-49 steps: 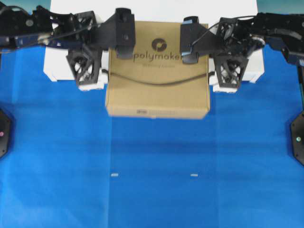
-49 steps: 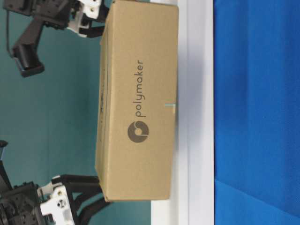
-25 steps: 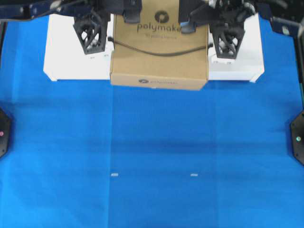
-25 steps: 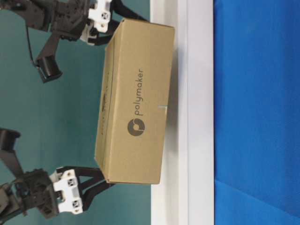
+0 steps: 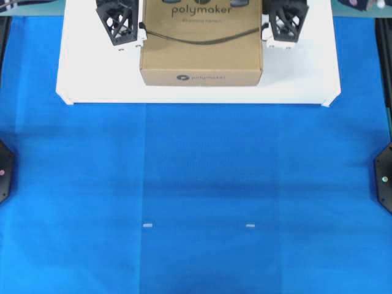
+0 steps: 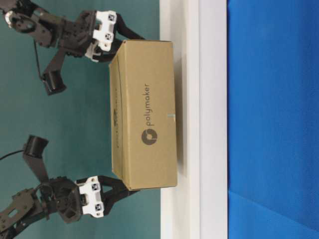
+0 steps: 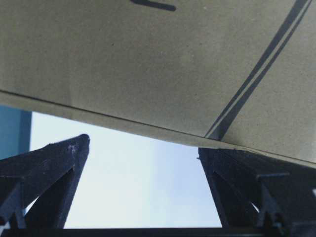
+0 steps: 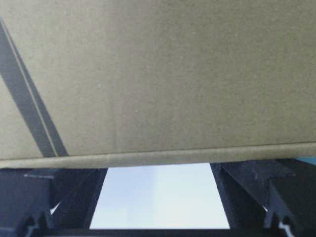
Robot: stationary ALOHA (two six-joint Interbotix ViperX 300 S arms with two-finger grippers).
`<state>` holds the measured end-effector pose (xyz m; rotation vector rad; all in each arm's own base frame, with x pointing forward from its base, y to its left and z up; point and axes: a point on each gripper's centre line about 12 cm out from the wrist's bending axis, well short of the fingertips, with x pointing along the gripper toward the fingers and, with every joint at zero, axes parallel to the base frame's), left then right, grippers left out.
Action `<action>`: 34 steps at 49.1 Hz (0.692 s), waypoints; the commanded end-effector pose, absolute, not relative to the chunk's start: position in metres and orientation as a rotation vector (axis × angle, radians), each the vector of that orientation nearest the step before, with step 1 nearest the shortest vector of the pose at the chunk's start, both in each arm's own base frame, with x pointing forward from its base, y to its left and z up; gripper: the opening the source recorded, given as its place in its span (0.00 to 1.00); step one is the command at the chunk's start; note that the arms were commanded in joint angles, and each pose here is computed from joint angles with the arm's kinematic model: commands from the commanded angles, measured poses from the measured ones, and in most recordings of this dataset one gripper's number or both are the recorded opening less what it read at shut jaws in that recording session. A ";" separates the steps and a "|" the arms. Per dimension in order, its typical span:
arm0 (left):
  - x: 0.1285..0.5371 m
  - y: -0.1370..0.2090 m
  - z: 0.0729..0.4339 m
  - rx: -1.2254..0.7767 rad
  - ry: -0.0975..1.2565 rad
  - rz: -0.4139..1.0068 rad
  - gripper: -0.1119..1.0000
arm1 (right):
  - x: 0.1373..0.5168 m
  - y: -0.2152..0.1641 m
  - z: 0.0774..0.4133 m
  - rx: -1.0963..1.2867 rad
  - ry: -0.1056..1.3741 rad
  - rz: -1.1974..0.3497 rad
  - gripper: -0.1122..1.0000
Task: Place the cardboard box on the stand after clamping it between your arms.
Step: 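Lower the box onto the stand and spread both grippers apart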
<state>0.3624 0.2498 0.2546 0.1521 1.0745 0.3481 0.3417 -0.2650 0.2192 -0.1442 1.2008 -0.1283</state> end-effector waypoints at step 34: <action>0.396 0.245 0.279 0.175 0.913 0.360 0.89 | 0.374 -0.246 0.220 -0.118 1.091 -0.103 0.99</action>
